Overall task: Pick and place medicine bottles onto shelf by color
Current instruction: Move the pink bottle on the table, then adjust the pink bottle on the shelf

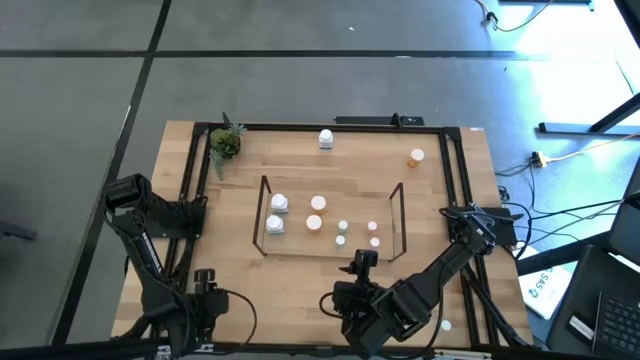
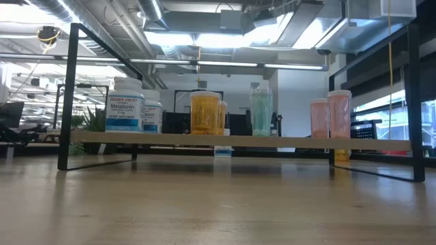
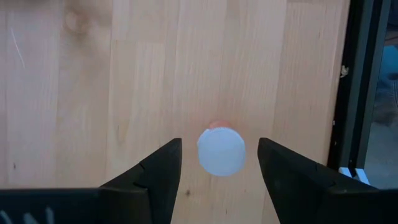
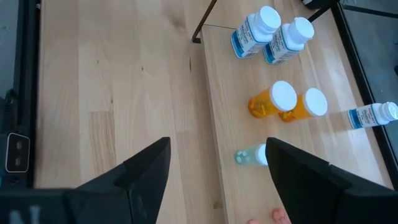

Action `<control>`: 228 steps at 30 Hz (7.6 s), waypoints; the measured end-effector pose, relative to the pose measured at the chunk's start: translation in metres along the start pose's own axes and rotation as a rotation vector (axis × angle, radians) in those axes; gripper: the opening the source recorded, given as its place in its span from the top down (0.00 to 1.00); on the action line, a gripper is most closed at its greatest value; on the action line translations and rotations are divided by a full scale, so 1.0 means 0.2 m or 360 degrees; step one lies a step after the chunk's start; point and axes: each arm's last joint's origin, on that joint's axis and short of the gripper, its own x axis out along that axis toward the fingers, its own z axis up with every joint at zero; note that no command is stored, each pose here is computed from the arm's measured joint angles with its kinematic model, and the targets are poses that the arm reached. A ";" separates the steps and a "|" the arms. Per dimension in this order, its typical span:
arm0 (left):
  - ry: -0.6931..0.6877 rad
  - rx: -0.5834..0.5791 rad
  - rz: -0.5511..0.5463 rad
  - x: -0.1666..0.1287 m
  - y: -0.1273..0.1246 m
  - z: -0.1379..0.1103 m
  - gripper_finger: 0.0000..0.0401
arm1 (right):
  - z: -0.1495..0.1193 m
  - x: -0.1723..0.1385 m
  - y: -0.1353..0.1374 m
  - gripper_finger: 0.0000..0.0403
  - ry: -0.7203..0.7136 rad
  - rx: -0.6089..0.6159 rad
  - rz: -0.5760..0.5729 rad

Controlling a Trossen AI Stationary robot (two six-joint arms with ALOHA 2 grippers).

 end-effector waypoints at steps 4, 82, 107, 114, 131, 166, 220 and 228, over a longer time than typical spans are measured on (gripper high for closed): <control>0.0000 0.0000 0.0000 0.00 0.00 0.00 0.49 | 0.00 0.00 0.00 0.34 0.0016 0.0002 0.0025; 0.0041 -0.0013 0.0082 0.10 -0.02 0.01 0.66 | 0.03 0.00 0.03 0.34 -0.0051 -0.0113 0.0139; 0.0044 0.0119 0.0012 0.07 -0.01 0.22 0.74 | 0.02 -0.01 0.04 0.34 -0.0021 -0.0137 0.0169; -0.0004 0.0178 -0.0006 0.07 0.04 0.42 0.75 | -0.01 -0.03 0.05 0.34 -0.0003 -0.0214 0.0155; -0.0460 0.0438 -0.0101 0.12 0.17 0.83 0.75 | -0.05 -0.28 0.01 0.34 -0.0258 -0.0058 0.0069; -0.0229 0.0475 -0.0097 0.37 0.17 0.85 0.75 | -0.01 -0.26 -0.03 0.34 -0.0246 0.0016 0.0146; -0.0186 0.0397 -0.0161 0.35 0.21 0.88 0.50 | 0.03 -0.25 -0.03 0.34 -0.0283 0.0072 0.0208; -0.0254 0.0384 -0.0176 0.24 0.24 0.88 0.49 | 0.03 -0.25 -0.02 0.34 -0.0288 0.0077 0.0211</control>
